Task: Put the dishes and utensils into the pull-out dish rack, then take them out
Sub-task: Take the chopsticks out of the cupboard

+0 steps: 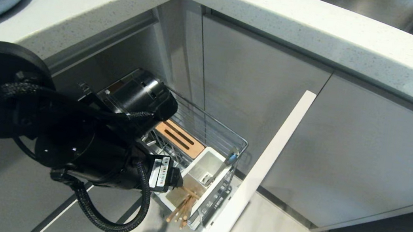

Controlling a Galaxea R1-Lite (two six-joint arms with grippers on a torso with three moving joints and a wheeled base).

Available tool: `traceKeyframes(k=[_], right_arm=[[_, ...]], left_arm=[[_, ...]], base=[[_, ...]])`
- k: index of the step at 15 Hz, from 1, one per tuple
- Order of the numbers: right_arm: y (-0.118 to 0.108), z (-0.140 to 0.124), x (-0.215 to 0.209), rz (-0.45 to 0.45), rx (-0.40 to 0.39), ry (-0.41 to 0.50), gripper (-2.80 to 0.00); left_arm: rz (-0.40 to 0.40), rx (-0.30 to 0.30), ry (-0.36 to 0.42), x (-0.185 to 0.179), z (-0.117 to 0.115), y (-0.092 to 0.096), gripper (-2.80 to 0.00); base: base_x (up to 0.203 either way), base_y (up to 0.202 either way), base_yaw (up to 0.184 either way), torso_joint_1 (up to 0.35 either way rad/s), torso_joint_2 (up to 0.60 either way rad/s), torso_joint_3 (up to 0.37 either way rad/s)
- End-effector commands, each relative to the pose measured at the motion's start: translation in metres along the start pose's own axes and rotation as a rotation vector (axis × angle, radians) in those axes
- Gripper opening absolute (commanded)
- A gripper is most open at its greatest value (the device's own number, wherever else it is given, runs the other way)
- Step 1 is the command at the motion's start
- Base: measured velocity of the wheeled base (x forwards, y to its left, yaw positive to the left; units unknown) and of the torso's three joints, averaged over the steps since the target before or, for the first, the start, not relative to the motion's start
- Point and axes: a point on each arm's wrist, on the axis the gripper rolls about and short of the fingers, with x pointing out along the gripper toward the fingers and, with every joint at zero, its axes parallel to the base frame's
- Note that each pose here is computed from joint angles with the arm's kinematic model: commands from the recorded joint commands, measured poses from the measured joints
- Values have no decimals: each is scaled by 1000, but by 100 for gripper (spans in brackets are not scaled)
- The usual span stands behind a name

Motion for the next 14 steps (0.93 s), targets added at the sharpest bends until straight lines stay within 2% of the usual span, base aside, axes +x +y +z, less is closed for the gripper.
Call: traceKeyframes(k=[1,6,9,14], right_arm=[[0,-1,0,1,0,-3,-280],[0,-1,0,1,0,-3,-280],[0,0,0,0,0,-3,-280],[0,-1,0,1,0,-3,-280]], left_arm=[[31,-24,15,19,6,-1,0],[-1,-66,-8,30,16,-1,0],[-42,-69,15,30,16,-2,0],[-40,-70,22,33,15,-3,0]], base=[[0,0,0,0,0,0],[0,0,0,0,0,0],[0,0,0,0,0,0],[0,0,0,0,0,0]])
